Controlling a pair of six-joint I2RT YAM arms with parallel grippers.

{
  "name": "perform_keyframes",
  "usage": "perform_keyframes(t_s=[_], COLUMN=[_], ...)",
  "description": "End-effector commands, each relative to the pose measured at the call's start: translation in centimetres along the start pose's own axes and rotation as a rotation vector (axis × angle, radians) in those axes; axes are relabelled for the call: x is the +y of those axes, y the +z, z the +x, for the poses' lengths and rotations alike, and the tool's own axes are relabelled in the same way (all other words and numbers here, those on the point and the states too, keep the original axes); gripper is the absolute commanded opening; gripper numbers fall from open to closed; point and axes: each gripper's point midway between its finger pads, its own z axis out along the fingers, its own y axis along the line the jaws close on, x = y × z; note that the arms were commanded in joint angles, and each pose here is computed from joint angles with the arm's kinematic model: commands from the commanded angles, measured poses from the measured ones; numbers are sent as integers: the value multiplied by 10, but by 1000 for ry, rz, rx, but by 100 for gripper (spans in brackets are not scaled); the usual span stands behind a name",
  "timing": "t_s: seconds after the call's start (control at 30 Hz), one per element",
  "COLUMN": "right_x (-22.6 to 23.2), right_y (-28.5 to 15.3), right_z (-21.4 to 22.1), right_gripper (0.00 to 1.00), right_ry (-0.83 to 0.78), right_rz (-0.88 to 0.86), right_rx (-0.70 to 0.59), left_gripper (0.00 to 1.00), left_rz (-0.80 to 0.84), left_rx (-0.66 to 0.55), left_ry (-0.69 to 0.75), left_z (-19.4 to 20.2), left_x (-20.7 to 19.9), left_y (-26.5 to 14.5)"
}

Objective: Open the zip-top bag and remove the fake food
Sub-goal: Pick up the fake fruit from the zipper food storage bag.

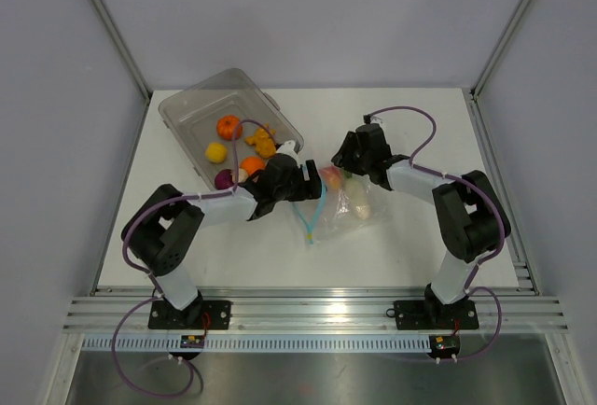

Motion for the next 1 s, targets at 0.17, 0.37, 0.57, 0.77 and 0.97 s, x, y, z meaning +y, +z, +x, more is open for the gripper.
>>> perform_keyframes(t_s=[0.17,0.37,0.57,0.77,0.97], right_x=[1,-7,-11,-11,-8], right_y=[-1,-4,-5,-8,-9], right_z=[-18,-21,-20,-22,-21], right_gripper=[50,51,50,50,50], right_ry=[33,38,44,50,57], right_rz=[-1,16,12,6,-15], right_rx=[-37,-41,-33,-42,-29], left_gripper=[79,80,80,80,82], left_rz=[-134,-100,8,-49,-3], left_rx=[-190,-298,-343,-322,-237], left_ry=[47,97,304,410,247], left_z=[-53,-69,-84,-90,-75], left_x=[4,-10,-38,-35,-44], left_y=[-26,-55,-69,-68,-63])
